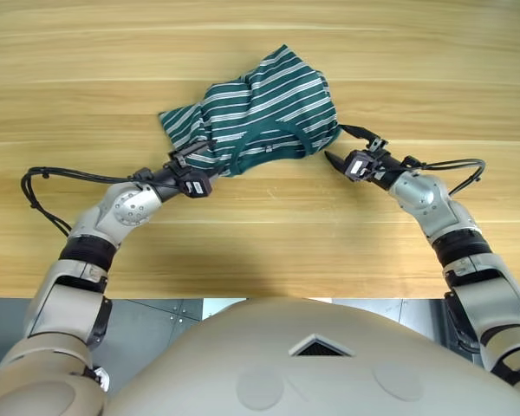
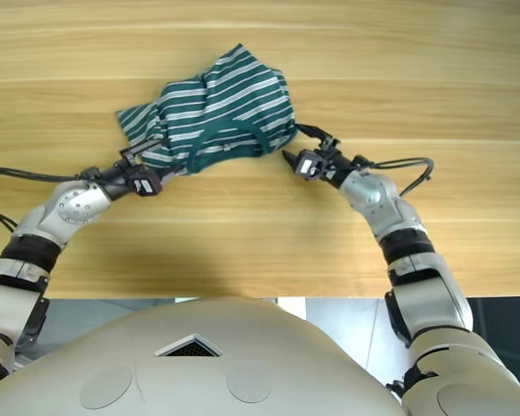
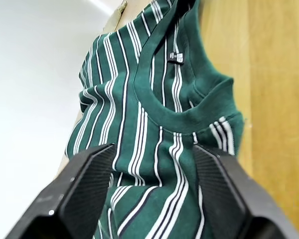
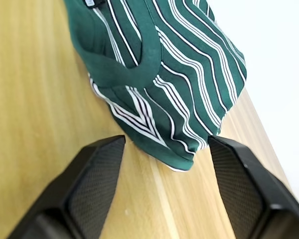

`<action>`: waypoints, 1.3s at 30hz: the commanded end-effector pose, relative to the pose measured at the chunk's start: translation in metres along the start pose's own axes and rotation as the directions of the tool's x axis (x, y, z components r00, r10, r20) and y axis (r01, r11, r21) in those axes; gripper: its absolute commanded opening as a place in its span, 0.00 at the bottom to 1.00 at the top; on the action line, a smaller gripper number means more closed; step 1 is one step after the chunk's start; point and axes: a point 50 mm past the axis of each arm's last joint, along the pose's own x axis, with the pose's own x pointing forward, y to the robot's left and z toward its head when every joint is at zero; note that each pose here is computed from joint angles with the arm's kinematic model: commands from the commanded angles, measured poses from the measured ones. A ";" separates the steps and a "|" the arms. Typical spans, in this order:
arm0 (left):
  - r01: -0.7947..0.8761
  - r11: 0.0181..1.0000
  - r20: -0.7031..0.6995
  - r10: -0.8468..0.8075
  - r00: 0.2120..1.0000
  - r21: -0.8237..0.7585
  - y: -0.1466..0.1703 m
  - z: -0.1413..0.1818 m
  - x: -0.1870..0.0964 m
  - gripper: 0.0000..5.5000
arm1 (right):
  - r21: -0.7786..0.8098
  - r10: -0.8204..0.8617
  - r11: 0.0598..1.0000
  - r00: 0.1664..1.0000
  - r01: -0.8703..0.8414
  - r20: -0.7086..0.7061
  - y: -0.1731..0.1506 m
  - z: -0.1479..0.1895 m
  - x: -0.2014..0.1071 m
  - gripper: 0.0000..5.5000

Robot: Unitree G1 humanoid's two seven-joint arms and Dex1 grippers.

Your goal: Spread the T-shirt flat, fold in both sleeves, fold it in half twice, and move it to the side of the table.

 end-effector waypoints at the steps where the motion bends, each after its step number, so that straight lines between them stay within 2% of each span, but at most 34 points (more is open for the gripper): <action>1: 0.123 0.992 -0.103 -0.123 0.987 -0.011 -0.023 -0.016 -0.013 0.53 | 0.004 0.055 0.999 0.996 -0.054 -0.073 0.009 -0.011 -0.006 0.56; 12: 0.028 1.000 -0.051 -0.027 0.998 0.012 -0.004 -0.009 -0.017 0.53 | -0.044 0.114 0.992 0.987 -0.119 -0.113 0.038 -0.007 0.025 0.56; 24: -0.016 0.999 -0.038 0.018 0.999 0.039 0.005 -0.005 -0.019 0.53 | -0.046 0.129 0.990 0.985 -0.135 -0.113 0.041 -0.010 0.021 0.56; 28: -0.215 0.974 0.015 0.215 0.977 0.072 0.034 0.003 -0.017 0.53 | -0.042 0.131 0.990 0.985 -0.137 -0.114 0.042 -0.010 0.021 0.56; 33: -0.466 0.883 0.104 0.459 0.882 0.051 0.070 0.015 -0.019 0.53 | -0.035 0.131 0.990 0.985 -0.136 -0.116 0.045 -0.010 0.021 0.56; 35: -0.414 0.910 0.134 0.410 0.902 0.003 0.061 0.020 -0.019 0.53 | -0.035 0.131 0.990 0.985 -0.136 -0.116 0.045 -0.010 0.021 0.56; 39: -0.161 0.987 0.149 0.158 0.976 0.013 0.023 0.023 -0.018 0.53 | -0.034 0.130 0.990 0.985 -0.135 -0.114 0.045 -0.010 0.020 0.56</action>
